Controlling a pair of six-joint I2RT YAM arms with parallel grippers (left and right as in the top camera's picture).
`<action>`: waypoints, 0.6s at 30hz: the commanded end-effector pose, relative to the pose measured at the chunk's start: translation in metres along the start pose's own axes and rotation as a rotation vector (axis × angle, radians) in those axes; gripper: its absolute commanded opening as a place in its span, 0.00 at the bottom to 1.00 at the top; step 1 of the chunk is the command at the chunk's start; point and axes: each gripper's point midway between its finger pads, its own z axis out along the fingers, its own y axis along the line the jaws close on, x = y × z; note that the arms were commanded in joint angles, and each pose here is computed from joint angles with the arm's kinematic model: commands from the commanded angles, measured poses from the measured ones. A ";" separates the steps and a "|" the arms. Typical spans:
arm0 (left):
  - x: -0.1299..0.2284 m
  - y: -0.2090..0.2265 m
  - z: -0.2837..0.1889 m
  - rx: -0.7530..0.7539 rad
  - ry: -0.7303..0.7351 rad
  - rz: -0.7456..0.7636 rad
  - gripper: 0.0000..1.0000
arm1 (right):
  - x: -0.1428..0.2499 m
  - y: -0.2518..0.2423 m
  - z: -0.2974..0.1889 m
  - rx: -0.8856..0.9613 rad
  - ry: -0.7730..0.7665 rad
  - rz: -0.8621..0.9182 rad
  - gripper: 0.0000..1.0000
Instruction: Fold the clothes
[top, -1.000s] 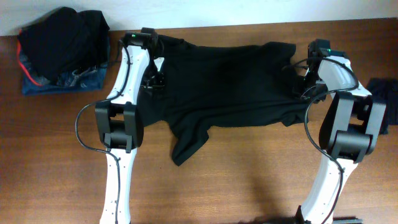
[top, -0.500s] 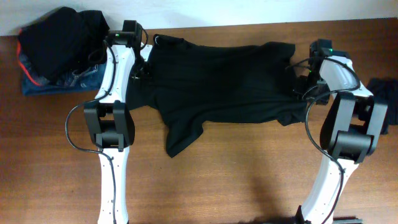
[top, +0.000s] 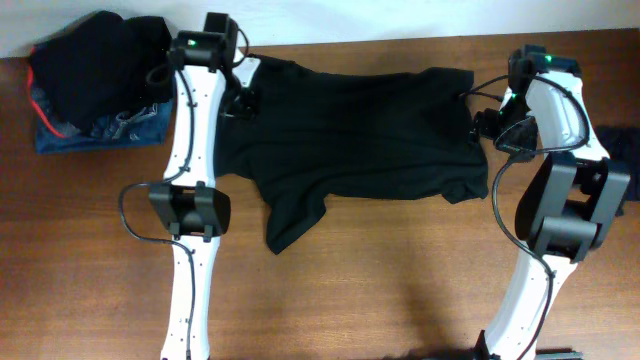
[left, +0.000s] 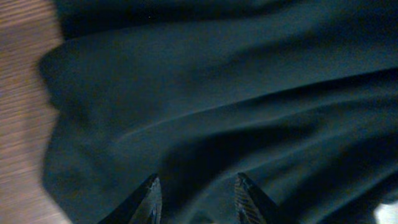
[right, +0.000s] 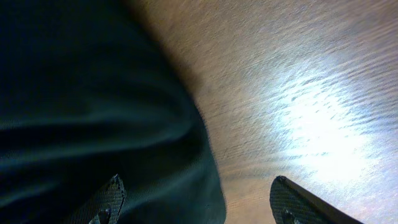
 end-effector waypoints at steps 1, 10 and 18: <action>-0.009 -0.038 -0.032 0.063 -0.073 0.041 0.38 | 0.003 0.005 -0.053 -0.071 -0.088 -0.020 0.80; 0.008 -0.091 -0.142 0.083 -0.196 0.105 0.39 | 0.039 0.018 -0.071 -0.054 -0.013 -0.099 0.80; 0.112 -0.106 -0.138 0.147 0.095 0.069 0.38 | 0.048 0.046 -0.070 -0.052 -0.012 -0.171 0.80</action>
